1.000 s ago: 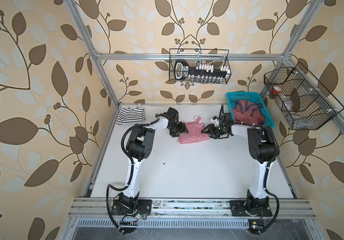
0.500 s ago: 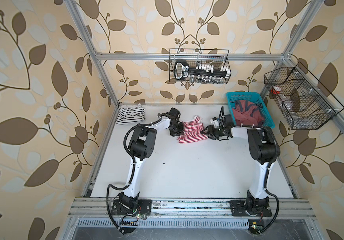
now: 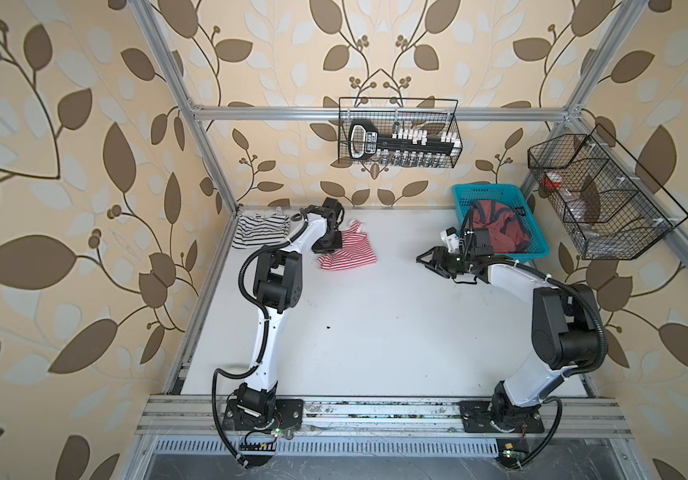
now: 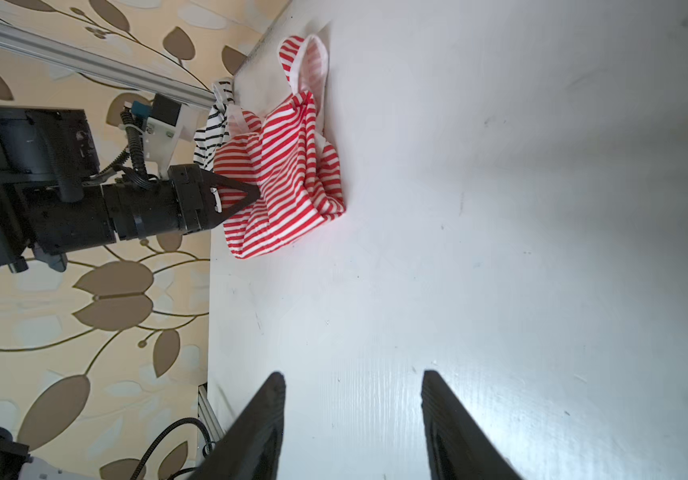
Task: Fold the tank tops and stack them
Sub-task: 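Carry the bundle with the left gripper onto the black-striped top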
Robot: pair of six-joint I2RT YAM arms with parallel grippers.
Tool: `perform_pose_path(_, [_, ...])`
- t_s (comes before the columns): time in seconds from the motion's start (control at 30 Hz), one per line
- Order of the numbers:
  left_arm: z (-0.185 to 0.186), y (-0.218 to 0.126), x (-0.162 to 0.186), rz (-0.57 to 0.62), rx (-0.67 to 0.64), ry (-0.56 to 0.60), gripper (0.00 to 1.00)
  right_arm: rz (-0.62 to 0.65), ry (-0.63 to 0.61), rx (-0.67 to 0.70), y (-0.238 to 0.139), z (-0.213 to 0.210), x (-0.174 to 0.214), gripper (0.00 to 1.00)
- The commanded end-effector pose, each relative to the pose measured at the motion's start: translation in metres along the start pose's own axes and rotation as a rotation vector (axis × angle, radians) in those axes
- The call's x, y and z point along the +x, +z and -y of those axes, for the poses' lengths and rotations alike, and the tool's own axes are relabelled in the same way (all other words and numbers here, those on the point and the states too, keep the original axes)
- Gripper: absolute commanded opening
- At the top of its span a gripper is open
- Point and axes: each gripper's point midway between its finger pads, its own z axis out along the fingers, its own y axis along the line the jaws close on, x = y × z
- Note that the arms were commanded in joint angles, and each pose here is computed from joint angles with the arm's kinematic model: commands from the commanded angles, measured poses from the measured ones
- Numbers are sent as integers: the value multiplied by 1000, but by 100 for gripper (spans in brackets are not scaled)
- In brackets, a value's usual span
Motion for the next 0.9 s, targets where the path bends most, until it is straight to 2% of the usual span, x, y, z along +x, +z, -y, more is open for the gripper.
perform_pose_path(0.0, [-31,-29,-26,88,-135,132,0,-29,26,27,5,11,14,53])
perform_pose_path(0.27, [-76,-57,-67,197,-219,206,0,-50,31,8,22,8,23,51])
perform_pose_path(0.57, [-124,-96,-97,314,-258,167,0,-94,19,-5,42,0,31,51])
perform_pose_path(0.87, [-135,-132,-116,426,-288,181,0,-113,24,-2,52,1,35,50])
